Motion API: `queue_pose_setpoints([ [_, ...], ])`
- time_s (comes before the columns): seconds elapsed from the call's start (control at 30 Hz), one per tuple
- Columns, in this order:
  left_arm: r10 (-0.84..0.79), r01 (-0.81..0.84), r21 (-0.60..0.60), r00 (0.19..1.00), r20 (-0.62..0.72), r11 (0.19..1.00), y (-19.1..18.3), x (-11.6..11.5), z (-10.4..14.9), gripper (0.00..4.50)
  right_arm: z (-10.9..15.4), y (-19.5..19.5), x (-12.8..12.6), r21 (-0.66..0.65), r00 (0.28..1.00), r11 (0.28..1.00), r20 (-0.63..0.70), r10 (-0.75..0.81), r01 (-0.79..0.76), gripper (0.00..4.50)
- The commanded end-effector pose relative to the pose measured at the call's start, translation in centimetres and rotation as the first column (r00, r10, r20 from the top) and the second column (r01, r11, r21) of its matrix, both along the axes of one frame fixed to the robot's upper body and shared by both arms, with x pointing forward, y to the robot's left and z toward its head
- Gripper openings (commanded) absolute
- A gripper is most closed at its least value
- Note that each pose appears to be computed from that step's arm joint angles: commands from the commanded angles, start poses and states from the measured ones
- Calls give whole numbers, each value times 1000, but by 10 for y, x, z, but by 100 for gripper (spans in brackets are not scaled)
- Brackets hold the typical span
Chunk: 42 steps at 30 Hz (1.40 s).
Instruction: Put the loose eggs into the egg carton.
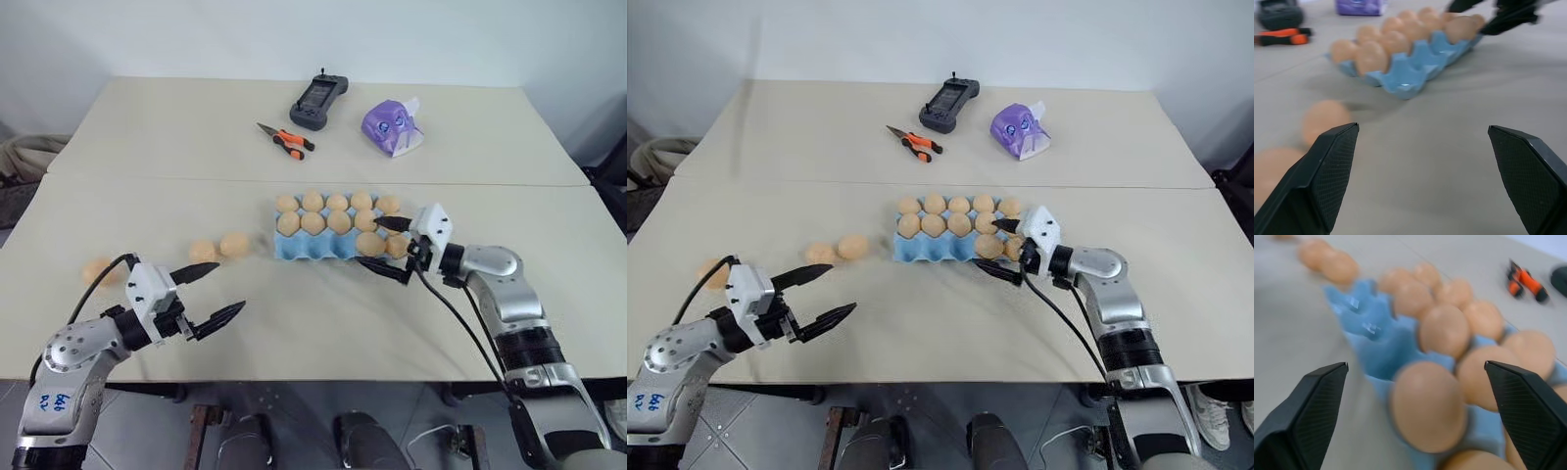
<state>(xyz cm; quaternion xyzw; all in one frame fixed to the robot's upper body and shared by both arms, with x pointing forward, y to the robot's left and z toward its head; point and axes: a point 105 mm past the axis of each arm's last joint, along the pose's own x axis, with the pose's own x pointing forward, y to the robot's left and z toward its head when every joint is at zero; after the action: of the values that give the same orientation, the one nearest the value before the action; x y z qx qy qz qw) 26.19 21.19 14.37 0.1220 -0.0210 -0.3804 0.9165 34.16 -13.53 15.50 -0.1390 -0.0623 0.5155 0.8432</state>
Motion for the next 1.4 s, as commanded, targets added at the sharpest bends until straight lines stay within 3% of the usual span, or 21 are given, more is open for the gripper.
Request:
queue_pose_setpoints([
  [0.03,78,-77,-22,996,47,997,13,-8,10,450,22,-19,-25,60,997,998,74,32,-37,448],
  [0.17,150,-150,-17,988,24,989,31,-18,2,450,1,-41,-54,-41,995,999,91,35,-32,448],
  [0.33,219,-218,-44,976,8,975,47,-19,-1,450,-13,-60,-63,21,998,998,18,-61,61,448],
  [0.5,268,-263,-94,962,56,960,44,-5,11,450,-23,-69,-61,4,992,993,17,-122,122,448],
  [0.6,251,-242,-113,966,71,964,25,17,25,450,-25,-70,-61,-3,991,991,14,-131,131,448],
  [0.8,200,-199,96,980,-10,975,2,64,19,450,-28,-64,-63,-13,994,994,-5,-105,105,448],
  [0.9,189,-181,144,981,-44,973,0,79,20,450,-27,-61,-64,-6,996,996,-3,-92,92,448],
  [1.0,183,-167,266,982,-37,949,3,93,16,450,-23,-53,-67,2,997,997,5,-72,72,448],
  [1.4,85,-43,309,989,-123,950,-24,129,7,450,-20,-39,-75,45,996,995,6,-85,85,448],
])
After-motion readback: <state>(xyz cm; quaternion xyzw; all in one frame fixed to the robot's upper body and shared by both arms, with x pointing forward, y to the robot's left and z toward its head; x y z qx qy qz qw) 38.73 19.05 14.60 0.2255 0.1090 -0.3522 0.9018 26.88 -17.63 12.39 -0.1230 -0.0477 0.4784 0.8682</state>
